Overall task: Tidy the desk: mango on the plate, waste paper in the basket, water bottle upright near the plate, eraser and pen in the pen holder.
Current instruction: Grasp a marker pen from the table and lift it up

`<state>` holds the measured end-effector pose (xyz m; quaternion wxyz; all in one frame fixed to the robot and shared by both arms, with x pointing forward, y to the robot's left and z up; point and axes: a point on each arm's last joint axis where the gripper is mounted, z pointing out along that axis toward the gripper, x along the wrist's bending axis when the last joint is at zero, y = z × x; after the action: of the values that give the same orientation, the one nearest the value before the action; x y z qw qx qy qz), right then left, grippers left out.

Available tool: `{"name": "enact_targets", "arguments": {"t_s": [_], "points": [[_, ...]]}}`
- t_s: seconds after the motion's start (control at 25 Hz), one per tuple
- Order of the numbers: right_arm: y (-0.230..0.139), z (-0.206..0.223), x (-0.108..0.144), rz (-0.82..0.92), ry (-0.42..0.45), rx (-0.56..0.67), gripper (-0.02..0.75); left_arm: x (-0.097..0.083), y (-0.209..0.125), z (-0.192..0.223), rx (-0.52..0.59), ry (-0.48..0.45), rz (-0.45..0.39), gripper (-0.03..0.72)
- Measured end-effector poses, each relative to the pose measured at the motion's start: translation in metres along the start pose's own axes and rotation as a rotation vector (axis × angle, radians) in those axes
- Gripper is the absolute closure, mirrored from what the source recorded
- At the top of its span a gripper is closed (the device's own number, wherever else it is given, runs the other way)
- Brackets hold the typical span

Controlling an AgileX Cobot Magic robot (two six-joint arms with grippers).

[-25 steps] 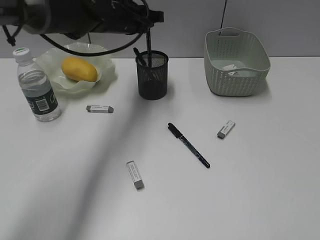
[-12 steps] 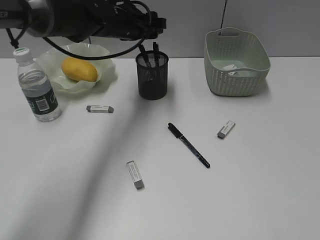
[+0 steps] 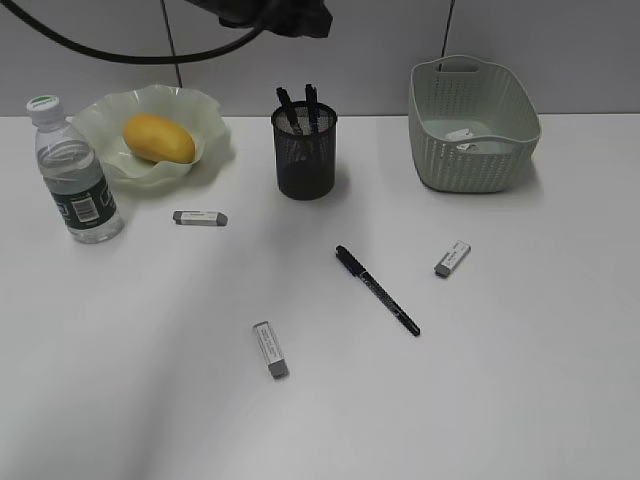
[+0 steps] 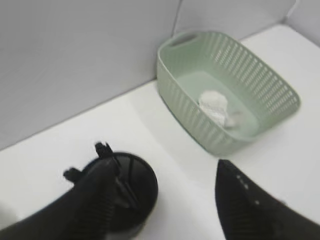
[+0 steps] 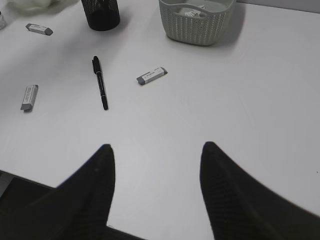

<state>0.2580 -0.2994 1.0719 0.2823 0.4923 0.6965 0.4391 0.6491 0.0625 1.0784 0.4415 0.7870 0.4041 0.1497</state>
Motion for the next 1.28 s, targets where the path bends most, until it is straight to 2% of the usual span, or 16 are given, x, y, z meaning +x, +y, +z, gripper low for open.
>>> {"name": "enact_targets", "arguments": {"t_s": [0.2, 0.32, 0.4, 0.52, 0.6, 0.88, 1.04, 1.28], "points": [[0.000, 0.000, 0.000, 0.000, 0.000, 0.000, 0.299, -0.008, -0.015, -0.031, 0.296, -0.055, 0.064, 0.211], [0.000, 0.000, 0.000, 0.000, 0.000, 0.000, 0.299, -0.006, -0.028, -0.047, 0.486, -0.032, 0.058, 0.211], [0.000, 0.000, 0.000, 0.001, 0.000, 0.000, 0.299, -0.002, -0.034, -0.054, 0.583, 0.023, 0.041, 0.211], [0.000, 0.000, 0.000, 0.000, -0.001, 0.000, 0.299, 0.004, -0.034, -0.062, 0.612, 0.120, -0.019, 0.211], [0.000, 0.000, 0.000, 0.000, -0.002, 0.000, 0.299, 0.004, -0.031, -0.069, 0.599, 0.149, -0.038, 0.211], [0.000, 0.000, 0.000, 0.000, -0.003, -0.001, 0.299, 0.003, -0.024, -0.100, 0.552, 0.178, -0.049, 0.211], [0.000, 0.000, 0.000, 0.000, -0.003, 0.000, 0.299, 0.013, -0.049, -0.122, 0.611, 0.220, -0.074, 0.232], [0.000, 0.000, 0.000, 0.000, -0.003, 0.000, 0.299, 0.027, -0.105, -0.172, 0.705, 0.275, -0.175, 0.249]]}}
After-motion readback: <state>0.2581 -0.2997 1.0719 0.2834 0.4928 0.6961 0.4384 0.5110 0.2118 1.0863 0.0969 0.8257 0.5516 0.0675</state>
